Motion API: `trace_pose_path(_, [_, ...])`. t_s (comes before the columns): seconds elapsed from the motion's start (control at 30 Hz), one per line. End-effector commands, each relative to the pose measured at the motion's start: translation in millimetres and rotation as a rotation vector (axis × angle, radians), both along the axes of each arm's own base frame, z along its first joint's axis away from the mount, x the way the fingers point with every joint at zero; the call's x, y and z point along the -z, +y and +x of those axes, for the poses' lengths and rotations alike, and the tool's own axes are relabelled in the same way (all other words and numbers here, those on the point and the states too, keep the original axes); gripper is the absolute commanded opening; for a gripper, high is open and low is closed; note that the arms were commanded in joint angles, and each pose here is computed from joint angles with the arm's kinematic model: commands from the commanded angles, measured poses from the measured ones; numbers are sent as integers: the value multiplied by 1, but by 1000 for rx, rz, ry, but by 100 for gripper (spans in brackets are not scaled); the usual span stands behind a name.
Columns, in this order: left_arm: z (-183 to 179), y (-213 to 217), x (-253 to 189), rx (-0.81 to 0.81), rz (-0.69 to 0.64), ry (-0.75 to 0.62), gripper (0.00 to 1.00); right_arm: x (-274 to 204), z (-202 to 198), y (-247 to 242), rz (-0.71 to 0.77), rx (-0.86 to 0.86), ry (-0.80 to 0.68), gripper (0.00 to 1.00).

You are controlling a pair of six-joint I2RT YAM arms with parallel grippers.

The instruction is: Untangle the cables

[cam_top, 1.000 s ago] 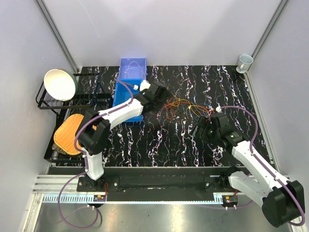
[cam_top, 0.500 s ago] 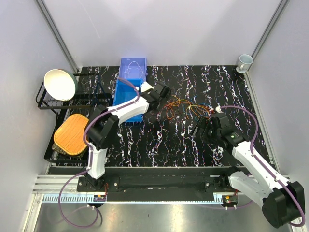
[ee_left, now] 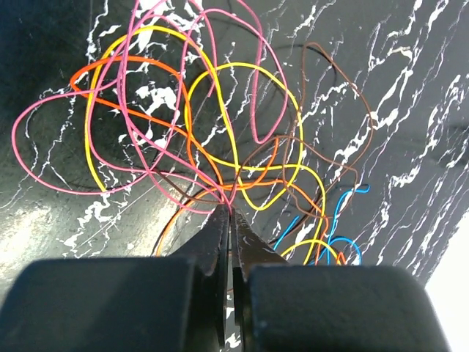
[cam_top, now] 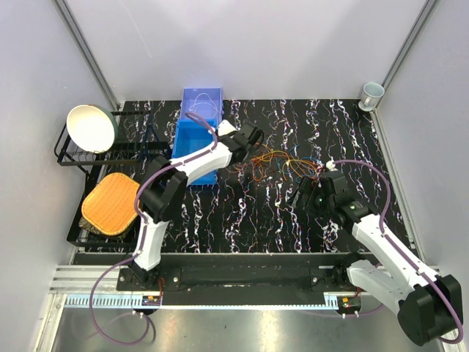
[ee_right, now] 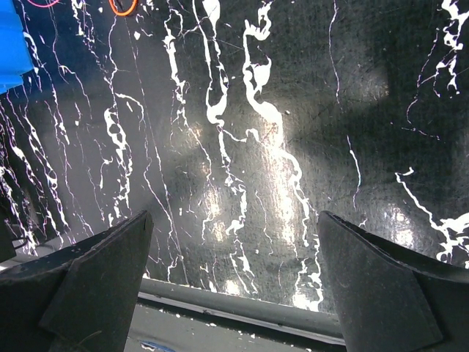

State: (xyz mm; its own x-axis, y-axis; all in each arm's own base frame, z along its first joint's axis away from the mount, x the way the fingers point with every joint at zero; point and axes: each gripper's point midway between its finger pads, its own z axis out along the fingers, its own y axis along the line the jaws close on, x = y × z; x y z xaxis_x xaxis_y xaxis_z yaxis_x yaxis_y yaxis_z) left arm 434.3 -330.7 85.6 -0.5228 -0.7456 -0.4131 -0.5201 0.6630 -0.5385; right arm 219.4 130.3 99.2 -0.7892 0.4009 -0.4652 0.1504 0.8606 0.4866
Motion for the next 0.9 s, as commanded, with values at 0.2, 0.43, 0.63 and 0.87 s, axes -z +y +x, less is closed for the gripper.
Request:
trace_pose_path(0.2, [-6, -56, -229, 298, 56, -492, 0, -2, 8, 4, 3, -19, -28, 100])
trace_pose_path(0.43, [-89, -48, -452, 540, 104, -994, 0, -13, 8, 3, 16, -6, -51, 100])
trace_pose_path(0.63, [-160, -8, -526, 647, 50, -1213, 0, -42, 13, 0, 21, 15, -107, 100])
trace_pose_path(0.87, [-184, 12, -485, 732, 64, -1144, 0, -63, 14, -12, -13, 57, -160, 100])
